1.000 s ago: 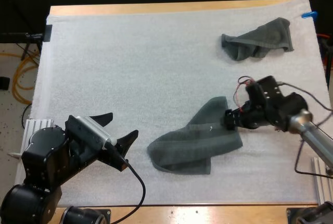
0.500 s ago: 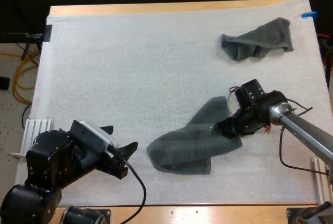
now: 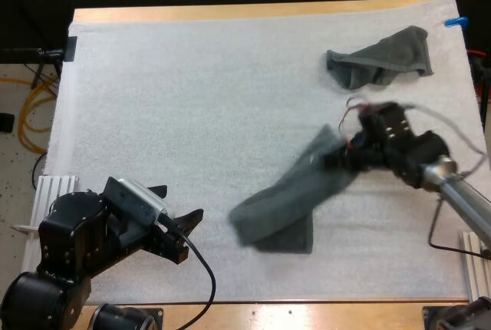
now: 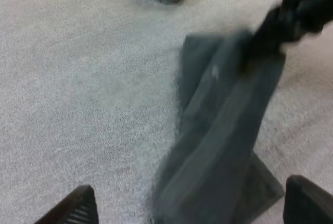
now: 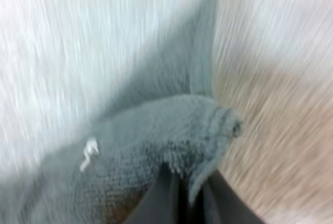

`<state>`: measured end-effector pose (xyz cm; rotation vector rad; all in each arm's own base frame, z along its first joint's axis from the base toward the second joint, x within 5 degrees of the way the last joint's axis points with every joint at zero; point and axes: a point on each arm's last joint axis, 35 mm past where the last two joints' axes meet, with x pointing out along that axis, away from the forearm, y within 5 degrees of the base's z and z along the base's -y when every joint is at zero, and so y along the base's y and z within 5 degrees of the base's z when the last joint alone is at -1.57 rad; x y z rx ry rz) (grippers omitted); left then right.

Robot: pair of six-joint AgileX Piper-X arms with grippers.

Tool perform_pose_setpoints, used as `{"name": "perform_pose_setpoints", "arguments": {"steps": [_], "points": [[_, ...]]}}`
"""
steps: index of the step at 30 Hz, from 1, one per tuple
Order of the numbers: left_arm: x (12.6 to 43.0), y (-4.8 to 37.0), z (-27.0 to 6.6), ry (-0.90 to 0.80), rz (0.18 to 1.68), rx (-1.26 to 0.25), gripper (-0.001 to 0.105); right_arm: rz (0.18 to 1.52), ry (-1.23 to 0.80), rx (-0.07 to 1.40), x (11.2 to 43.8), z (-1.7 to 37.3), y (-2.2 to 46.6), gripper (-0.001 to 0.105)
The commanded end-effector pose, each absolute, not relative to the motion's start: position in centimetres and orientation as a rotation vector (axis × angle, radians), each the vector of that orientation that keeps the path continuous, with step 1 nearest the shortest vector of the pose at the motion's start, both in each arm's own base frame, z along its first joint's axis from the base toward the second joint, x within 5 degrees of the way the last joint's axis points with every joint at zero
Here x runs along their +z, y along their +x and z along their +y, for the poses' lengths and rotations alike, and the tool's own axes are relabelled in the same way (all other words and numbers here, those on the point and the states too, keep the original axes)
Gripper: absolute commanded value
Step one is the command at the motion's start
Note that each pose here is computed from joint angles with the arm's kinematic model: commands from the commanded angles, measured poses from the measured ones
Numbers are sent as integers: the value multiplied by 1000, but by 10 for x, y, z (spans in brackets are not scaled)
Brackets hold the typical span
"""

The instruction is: Pick towel from pile fold and stack

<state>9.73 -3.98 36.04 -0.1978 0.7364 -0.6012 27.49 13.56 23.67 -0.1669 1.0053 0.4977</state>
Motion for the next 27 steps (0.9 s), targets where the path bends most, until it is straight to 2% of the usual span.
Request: {"name": "perform_pose_setpoints", "arguments": {"steps": [1,5,8,11,13,15,19,27], "points": [[363,97,-40,-195,733,-606,70,893,-190,444,261,133,278,0],[363,97,-40,-195,733,-606,70,597,-260,270,336,123,275,0],[363,97,-40,-195,733,-606,70,447,-331,167,379,116,269,0],[363,97,-40,-195,733,-606,70,370,-388,99,407,109,262,0],[363,97,-40,-195,733,-606,70,356,-385,101,413,108,258,0],[363,97,-40,-195,733,-606,70,380,-383,119,411,108,256,0],[363,97,-40,-195,733,-606,70,517,-292,329,378,122,256,0],[363,97,-40,-195,733,-606,70,818,-271,563,254,186,238,0]]}}
